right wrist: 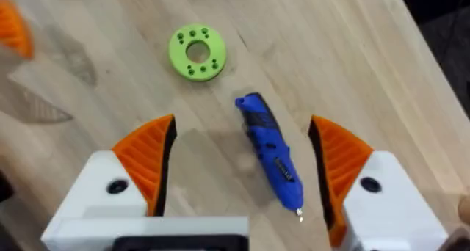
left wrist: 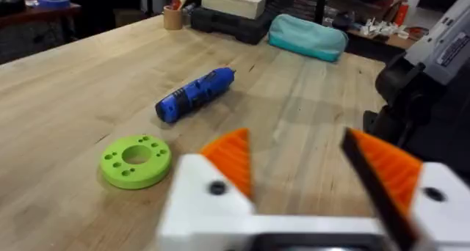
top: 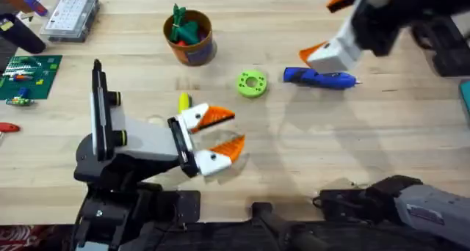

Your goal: Pick up the gripper from the table and insert it into the empty holder that is missing its gripper. Then pick up a screw, insert it into the mounting hole, and use the screwdriver to tighten it. Finally, clean up the table by picking up the vegetable and placing it into the bucket.

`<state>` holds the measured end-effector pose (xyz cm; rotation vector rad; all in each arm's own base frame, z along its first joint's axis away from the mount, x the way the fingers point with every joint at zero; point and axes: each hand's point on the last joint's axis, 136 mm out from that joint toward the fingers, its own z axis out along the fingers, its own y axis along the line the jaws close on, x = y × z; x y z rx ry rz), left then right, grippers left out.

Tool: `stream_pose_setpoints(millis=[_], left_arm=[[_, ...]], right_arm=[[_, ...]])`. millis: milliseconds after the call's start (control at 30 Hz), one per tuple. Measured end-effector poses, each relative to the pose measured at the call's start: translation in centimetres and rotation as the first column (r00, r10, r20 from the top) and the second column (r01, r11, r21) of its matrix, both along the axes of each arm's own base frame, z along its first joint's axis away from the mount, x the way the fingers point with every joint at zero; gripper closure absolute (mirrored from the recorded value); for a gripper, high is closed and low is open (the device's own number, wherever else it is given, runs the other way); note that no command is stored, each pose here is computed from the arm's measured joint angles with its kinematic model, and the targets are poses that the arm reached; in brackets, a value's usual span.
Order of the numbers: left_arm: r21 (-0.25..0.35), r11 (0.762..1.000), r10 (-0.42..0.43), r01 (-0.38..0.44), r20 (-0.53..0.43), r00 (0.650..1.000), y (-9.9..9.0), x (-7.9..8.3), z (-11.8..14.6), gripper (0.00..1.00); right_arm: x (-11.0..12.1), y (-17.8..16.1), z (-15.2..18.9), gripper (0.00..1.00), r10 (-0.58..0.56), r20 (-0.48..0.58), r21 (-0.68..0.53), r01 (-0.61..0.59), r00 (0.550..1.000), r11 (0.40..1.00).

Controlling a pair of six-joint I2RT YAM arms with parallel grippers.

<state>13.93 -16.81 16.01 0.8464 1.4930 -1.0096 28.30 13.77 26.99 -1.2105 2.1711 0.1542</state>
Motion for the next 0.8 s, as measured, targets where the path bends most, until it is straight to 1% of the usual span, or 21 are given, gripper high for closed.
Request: stream_pose_setpoints(millis=[67, 100, 133, 233, 333, 433, 533, 600, 633, 700, 800], left_arm=[[0.000, 1.000, 0.000, 0.000, 0.000, 1.000, 0.0, 0.0, 0.0, 0.177], [-0.001, 1.000, 0.000, 0.000, -0.001, 1.000, 0.0, 0.0, 0.0, 0.066], [0.000, 1.000, 0.000, 0.000, -0.001, 1.000, 0.0, 0.0, 0.0, 0.028], [0.000, 1.000, 0.002, -0.002, 0.001, 1.000, 0.0, 0.0, 0.0, 0.015], [-0.001, 1.000, 0.024, -0.024, 0.000, 1.000, 0.2, 0.4, 0.0, 0.015], [-0.007, 0.997, 0.082, -0.082, -0.015, 0.997, 0.6, 1.3, 0.1, 0.014], [-0.007, 0.986, 0.169, -0.169, -0.024, 0.985, 1.3, 2.6, 0.2, 0.014], [0.008, 0.971, 0.240, -0.240, -0.055, 0.969, 2.1, 3.3, 0.2, 0.014], [0.025, 0.960, 0.281, -0.280, -0.083, 0.956, 2.5, 3.7, 0.1, 0.014], [0.086, 0.931, 0.365, -0.355, -0.156, 0.918, 3.6, 4.0, -0.7, 0.014], [0.179, 0.880, 0.472, -0.440, -0.216, 0.855, 5.3, 3.7, -0.8, 0.014]], right_arm=[[-1.3, -0.4, 0.8, 0.003, -0.018, 0.001, 0.015, 0.018, 1.000, 1.000], [-1.7, -0.6, 1.2, 0.003, -0.023, 0.008, 0.025, 0.023, 1.000, 0.999], [-2.1, -0.7, 1.6, 0.003, -0.030, 0.022, 0.037, 0.029, 0.999, 0.999], [-3.8, -1.2, 1.9, 0.003, -0.048, 0.045, 0.066, 0.045, 0.998, 0.997], [-5.1, -1.6, 1.3, 0.003, -0.066, 0.056, 0.088, 0.061, 0.996, 0.994], [-6.3, -2.1, 0.4, 0.003, -0.081, 0.063, 0.105, 0.074, 0.995, 0.992], [-7.1, -2.3, -0.5, 0.003, -0.099, 0.055, 0.119, 0.092, 0.994, 0.989], [-7.5, -2.5, -0.9, 0.003, -0.114, 0.041, 0.127, 0.108, 0.993, 0.986], [-7.6, -2.5, -1.1, 0.003, -0.121, 0.036, 0.132, 0.115, 0.992, 0.985], [-7.8, -2.6, -1.2, 0.003, -0.132, 0.030, 0.140, 0.126, 0.991, 0.982], [-8.0, -2.7, -1.3, 0.004, -0.141, 0.015, 0.143, 0.138, 0.990, 0.980]])
